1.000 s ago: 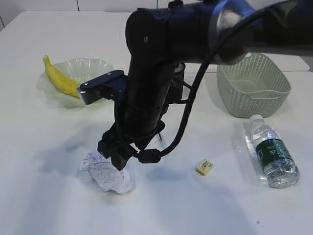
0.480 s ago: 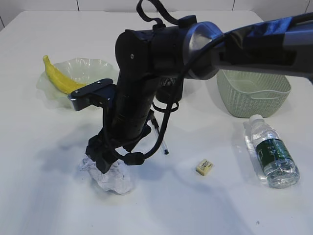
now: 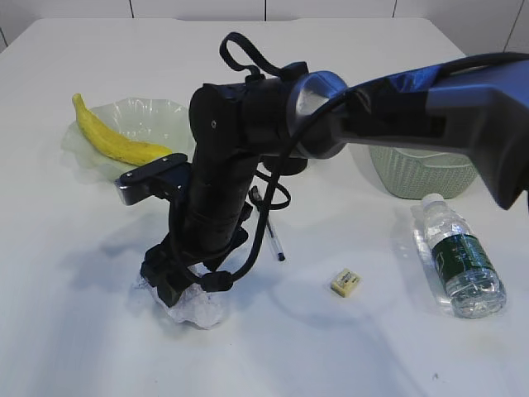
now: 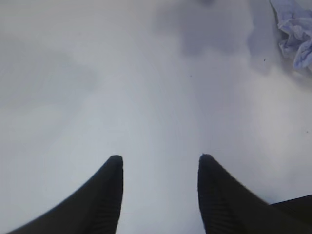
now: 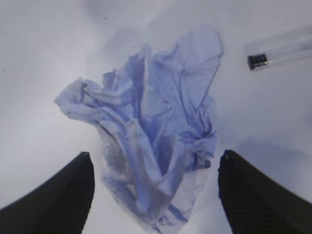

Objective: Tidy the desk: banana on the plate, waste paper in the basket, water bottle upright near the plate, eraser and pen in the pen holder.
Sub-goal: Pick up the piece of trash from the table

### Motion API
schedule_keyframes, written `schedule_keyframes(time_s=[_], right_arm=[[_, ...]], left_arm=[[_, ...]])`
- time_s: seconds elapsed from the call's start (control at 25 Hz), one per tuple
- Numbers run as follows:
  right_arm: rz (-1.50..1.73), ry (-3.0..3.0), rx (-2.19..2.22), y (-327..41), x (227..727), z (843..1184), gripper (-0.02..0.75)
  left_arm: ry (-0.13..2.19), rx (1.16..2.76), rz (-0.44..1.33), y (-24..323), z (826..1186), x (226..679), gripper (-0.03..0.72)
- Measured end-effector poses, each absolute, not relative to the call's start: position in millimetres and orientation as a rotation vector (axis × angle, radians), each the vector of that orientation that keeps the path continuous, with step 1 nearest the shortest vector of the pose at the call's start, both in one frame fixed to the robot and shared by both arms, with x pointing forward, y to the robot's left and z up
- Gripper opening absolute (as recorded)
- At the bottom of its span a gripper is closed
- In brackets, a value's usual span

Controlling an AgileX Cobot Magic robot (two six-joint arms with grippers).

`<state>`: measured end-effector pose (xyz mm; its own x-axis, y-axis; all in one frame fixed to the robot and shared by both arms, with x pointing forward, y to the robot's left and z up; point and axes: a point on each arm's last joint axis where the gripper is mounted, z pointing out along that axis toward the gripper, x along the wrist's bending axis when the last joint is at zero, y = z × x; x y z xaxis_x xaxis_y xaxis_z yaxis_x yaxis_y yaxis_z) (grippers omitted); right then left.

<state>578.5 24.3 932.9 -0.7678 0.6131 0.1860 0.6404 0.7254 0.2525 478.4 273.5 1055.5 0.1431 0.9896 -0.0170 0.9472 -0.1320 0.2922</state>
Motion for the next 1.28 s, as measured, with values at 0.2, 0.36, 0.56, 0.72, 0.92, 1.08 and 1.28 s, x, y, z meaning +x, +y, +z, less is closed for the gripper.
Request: schedule_keyframes(time_s=[0.2, 0.36, 0.56, 0.72, 0.92, 1.08, 1.28], right_arm=[[-0.445, -2.825, -1.035, 25, 579, 925, 0.55], [-0.446, -2.825, -1.035, 25, 579, 925, 0.387], [-0.431, -2.816, -1.032, 25, 578, 925, 0.262], [-0.39, -2.806, -1.022, 23, 575, 924, 0.25], [-0.369, -2.8, -1.013, 22, 573, 927, 0.248], [-0.369, -2.818, -0.996, 18, 570, 946, 0.246], [-0.349, -2.878, -0.966, 10, 567, 969, 0.245]], left_arm=[[1.897, 2.186, 0.264, 274, 1055, 478, 0.342], [1.897, 2.185, 0.266, 274, 1055, 479, 0.342], [1.897, 2.184, 0.264, 273, 1056, 478, 0.342], [1.897, 2.182, 0.262, 273, 1056, 478, 0.341], [1.897, 2.182, 0.262, 273, 1056, 478, 0.34], [1.897, 2.182, 0.262, 273, 1056, 478, 0.338], [1.897, 2.178, 0.256, 273, 1056, 478, 0.338]])
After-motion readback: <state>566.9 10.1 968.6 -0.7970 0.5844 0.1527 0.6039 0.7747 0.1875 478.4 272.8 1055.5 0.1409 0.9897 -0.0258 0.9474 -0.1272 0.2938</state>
